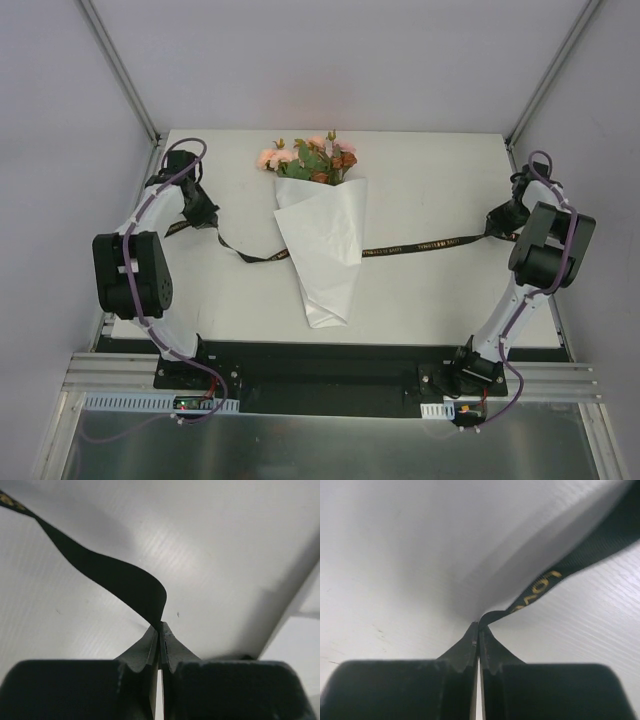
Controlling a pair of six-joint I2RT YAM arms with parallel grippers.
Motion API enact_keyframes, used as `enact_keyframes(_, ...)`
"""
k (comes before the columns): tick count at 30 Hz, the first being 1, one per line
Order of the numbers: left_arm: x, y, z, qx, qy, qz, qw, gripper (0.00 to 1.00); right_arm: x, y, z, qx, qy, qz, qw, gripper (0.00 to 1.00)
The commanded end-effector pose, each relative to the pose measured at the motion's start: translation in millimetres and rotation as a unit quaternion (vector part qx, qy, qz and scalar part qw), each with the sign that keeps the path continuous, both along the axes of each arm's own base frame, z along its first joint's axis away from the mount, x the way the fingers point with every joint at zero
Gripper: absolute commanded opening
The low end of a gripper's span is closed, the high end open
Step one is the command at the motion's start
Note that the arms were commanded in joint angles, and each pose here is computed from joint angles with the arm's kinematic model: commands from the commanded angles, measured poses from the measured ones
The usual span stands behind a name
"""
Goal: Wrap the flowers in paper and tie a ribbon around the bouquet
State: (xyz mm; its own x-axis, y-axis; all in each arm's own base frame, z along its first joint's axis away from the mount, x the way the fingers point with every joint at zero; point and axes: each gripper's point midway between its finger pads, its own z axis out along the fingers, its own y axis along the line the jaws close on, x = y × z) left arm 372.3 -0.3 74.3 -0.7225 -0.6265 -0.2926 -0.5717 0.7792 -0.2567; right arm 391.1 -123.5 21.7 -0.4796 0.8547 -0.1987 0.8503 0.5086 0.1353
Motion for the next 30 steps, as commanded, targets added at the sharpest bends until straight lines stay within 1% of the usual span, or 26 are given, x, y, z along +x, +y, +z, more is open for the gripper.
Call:
enact_keyframes(1, -15, -26, 26, -0.015, -0.038, -0.055, 0.998, 0.00, 16, 14, 32, -0.014, -0.068, 0.031, 0.997, 0.01)
enact_keyframes(2, -21, -29, 27, -0.017, -0.042, -0.060, 0.997, 0.00, 18, 17, 37, -0.019, -0.082, 0.036, 0.996, 0.01)
enact_keyframes(3, -25, -34, 28, -0.022, -0.043, -0.064, 0.997, 0.00, 16, 15, 42, -0.041, -0.086, 0.034, 0.995, 0.01)
enact_keyframes(7, -41, -48, 33, -0.044, -0.057, -0.078, 0.994, 0.00, 2, 50, 76, -0.067, -0.140, 0.071, 0.985, 0.01)
enact_keyframes(9, -48, -51, 35, -0.046, -0.064, -0.081, 0.994, 0.00, -5, 61, 85, -0.083, -0.151, 0.081, 0.982, 0.01)
enact_keyframes(11, -55, -51, 35, -0.046, -0.067, -0.078, 0.994, 0.00, -13, 85, 95, -0.079, -0.171, 0.105, 0.976, 0.01)
enact_keyframes(12, -58, -60, 34, -0.049, -0.069, -0.087, 0.993, 0.00, -14, 94, 98, -0.076, -0.180, 0.116, 0.974, 0.01)
enact_keyframes(13, -60, -62, 34, -0.052, -0.072, -0.089, 0.992, 0.00, -14, 112, 103, -0.079, -0.193, 0.144, 0.967, 0.01)
enact_keyframes(15, -67, -68, 32, -0.060, -0.071, -0.095, 0.991, 0.00, -23, 124, 112, -0.095, -0.206, 0.164, 0.960, 0.01)
enact_keyframes(17, -70, -75, 32, -0.068, -0.076, -0.106, 0.989, 0.00, -23, 154, 122, -0.084, -0.233, 0.214, 0.945, 0.01)
enact_keyframes(18, -72, -77, 32, -0.070, -0.076, -0.110, 0.988, 0.00, -26, 173, 133, -0.064, -0.259, 0.244, 0.932, 0.01)
enact_keyframes(19, -74, -79, 34, -0.072, -0.079, -0.113, 0.988, 0.00, -23, 203, 145, -0.056, -0.292, 0.285, 0.911, 0.01)
enact_keyframes(21, -78, -82, 35, -0.078, -0.082, -0.116, 0.987, 0.00, -30, 240, 170, -0.057, -0.344, 0.350, 0.869, 0.01)
enact_keyframes(22, -79, -82, 41, -0.079, -0.093, -0.114, 0.986, 0.00, -35, 279, 186, -0.048, -0.382, 0.396, 0.834, 0.01)
enact_keyframes(23, -82, -82, 40, -0.080, -0.095, -0.110, 0.986, 0.00, -40, 298, 195, -0.043, -0.399, 0.424, 0.812, 0.01)
enact_keyframes(24, -83, -81, 41, -0.078, -0.102, -0.107, 0.986, 0.00, -51, 325, 203, -0.009, -0.414, 0.456, 0.788, 0.01)
enact_keyframes(25, -85, -80, 47, -0.078, -0.115, -0.106, 0.985, 0.00, -58, 361, 218, 0.022, -0.436, 0.486, 0.757, 0.01)
enact_keyframes(26, -87, -80, 45, -0.079, -0.117, -0.105, 0.984, 0.00, -64, 382, 224, 0.052, -0.445, 0.501, 0.740, 0.01)
enact_keyframes(27, -89, -81, 46, -0.081, -0.120, -0.106, 0.984, 0.00, -83, 417, 229, 0.104, -0.448, 0.532, 0.711, 0.01)
enact_keyframes(28, -90, -82, 49, -0.082, -0.126, -0.108, 0.983, 0.00, -78, 442, 236, 0.126, -0.460, 0.541, 0.692, 0.01)
enact_keyframes(29, -94, -83, 45, -0.084, -0.124, -0.106, 0.983, 0.00, -82, 462, 232, 0.143, -0.457, 0.557, 0.679, 0.01)
enact_keyframes(30, -96, -84, 44, -0.087, -0.126, -0.105, 0.983, 0.00, -96, 488, 234, 0.167, -0.452, 0.582, 0.655, 0.01)
